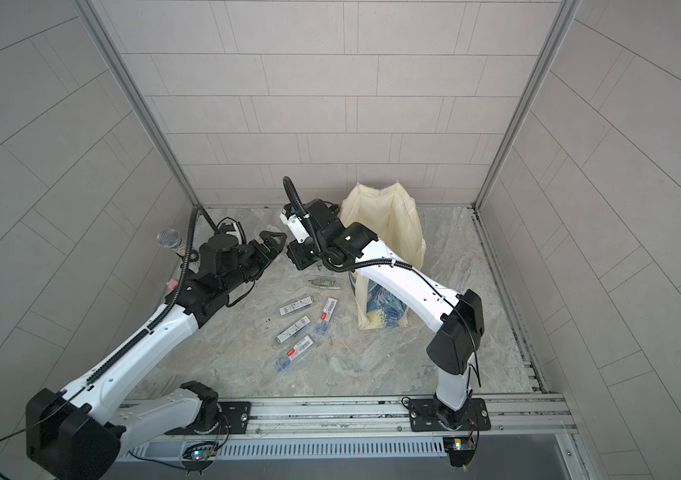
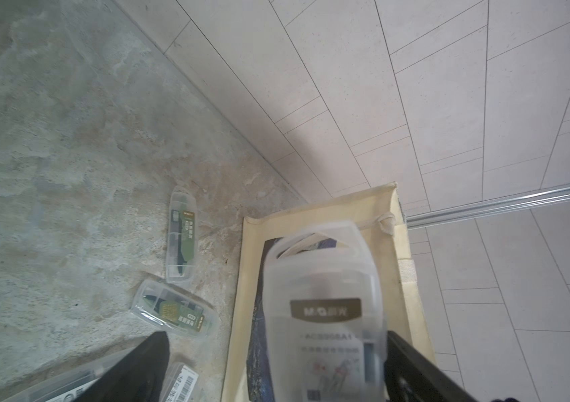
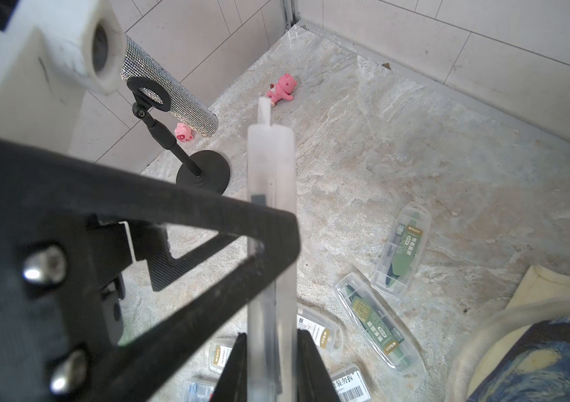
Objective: Put the compass set into the canvas bag
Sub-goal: Place the compass set in the canvas bag.
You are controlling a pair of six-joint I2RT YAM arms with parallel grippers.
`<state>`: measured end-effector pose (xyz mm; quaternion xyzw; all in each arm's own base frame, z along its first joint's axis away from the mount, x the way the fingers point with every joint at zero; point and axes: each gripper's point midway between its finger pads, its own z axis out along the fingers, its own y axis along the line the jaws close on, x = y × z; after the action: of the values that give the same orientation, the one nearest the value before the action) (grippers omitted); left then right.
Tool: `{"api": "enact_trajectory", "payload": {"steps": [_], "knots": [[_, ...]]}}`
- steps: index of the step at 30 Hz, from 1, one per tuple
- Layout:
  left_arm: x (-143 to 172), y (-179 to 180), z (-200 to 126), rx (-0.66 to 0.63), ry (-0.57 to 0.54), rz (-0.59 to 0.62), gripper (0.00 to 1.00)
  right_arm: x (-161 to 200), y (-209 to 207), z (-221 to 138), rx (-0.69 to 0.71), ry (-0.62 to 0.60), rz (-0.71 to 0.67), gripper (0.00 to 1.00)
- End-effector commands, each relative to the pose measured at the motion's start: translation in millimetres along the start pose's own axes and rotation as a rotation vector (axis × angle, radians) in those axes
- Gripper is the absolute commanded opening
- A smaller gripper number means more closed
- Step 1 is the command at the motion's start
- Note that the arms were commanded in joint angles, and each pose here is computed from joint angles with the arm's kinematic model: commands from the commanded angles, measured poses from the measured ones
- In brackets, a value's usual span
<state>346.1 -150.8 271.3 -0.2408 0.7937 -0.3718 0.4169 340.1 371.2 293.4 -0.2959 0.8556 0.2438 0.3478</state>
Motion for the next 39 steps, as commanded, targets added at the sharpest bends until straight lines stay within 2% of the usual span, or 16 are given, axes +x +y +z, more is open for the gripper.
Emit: {"api": "enact_trajectory", "payload": {"steps": [1, 5, 9, 14, 20, 26, 31, 39], "knots": [[-4.1, 19.8, -20.9, -0.09, -0.025, 0.12, 1.0, -16.2, -5.4, -39.3, 0.056, -0.077, -0.033, 0.0], [-3.8, 38.6, -47.2, -0.175, -0.031, 0.222, 1.0, -21.9, -28.2, -60.4, 0.12, -0.099, -0.032, 0.0], [4.7, 45.5, -66.4, -0.176, -0.003, 0.328, 1.0, -34.5, -53.0, -92.0, 0.176, -0.163, 0.003, 0.0], [25.2, 53.1, -69.4, -0.146, 0.081, 0.401, 0.99, -45.8, -79.1, -126.9, 0.256, -0.235, 0.037, 0.0], [41.3, 55.6, -59.8, -0.106, 0.151, 0.44, 0.96, -29.9, -133.7, -143.8, 0.405, -0.207, 0.109, 0.0], [49.7, 53.6, -52.4, -0.077, 0.196, 0.454, 0.95, 4.9, -189.5, -134.3, 0.524, -0.1, 0.193, 0.0], [52.9, 53.4, -49.7, -0.071, 0.213, 0.452, 0.95, 31.8, -215.5, -116.1, 0.607, 0.021, 0.194, 0.0], [53.5, 57.9, -47.6, -0.084, 0.211, 0.443, 0.94, 60.7, -238.8, -75.7, 0.606, 0.151, 0.22, 0.0]]}}
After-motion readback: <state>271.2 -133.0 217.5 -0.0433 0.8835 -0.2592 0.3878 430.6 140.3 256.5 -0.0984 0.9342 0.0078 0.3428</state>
